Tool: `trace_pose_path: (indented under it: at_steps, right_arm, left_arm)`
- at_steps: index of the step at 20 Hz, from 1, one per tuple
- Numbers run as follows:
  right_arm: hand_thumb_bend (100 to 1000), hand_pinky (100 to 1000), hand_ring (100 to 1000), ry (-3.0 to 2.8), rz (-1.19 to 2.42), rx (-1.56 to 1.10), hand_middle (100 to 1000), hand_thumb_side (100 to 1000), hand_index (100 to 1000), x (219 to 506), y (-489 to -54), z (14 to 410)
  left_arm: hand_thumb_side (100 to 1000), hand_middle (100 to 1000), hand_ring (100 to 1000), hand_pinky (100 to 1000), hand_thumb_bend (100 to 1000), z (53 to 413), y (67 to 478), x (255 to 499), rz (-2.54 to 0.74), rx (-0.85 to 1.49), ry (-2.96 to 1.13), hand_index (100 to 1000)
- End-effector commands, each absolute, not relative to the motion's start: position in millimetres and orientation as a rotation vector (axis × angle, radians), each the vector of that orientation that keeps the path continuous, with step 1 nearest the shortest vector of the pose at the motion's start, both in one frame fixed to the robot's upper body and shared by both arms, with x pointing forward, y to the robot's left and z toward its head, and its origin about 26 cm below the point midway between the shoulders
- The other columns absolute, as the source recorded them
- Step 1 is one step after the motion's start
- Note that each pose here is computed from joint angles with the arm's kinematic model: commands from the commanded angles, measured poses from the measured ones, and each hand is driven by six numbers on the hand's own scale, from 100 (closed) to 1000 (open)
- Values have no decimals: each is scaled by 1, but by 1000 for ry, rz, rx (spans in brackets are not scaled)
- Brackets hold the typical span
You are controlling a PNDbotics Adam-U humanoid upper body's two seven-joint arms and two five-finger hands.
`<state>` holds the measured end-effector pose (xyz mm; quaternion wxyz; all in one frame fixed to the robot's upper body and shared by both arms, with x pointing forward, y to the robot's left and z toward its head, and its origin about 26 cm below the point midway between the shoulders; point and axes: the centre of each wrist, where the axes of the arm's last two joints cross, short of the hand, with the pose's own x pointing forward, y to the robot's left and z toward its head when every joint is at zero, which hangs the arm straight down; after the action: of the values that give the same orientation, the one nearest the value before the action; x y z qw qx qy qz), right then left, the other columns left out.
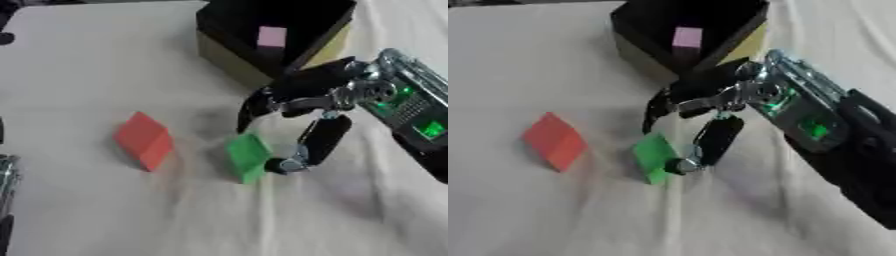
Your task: Pick up objects on the table and place them in the box.
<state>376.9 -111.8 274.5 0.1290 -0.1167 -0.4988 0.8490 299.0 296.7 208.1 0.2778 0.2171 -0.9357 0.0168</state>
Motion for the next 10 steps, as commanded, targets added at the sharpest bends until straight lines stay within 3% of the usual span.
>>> trace_pose_path:
  at_steps: [1,4,6,10]
  right_arm:
    - [277,851,908,-1444,2493,-359,864,612,904,377,-111,277]
    - [282,845,902,-1441,2499,-359,845,609,886,377,-110,273]
    - [285,834,881,-1448,2494,-378,747,598,832,378,-110,271]
    - [312,824,866,-1459,2489,-443,728,570,820,382,-110,263]
  left_arm:
    - [897,721,712,683,100,216,296,297,34,585,-2543,675]
    - [898,720,712,682,100,216,296,297,36,584,-2542,674]
    - [899,720,712,682,100,216,296,297,37,582,-2540,674]
    - [900,720,712,682,100,216,296,297,39,579,-2541,674]
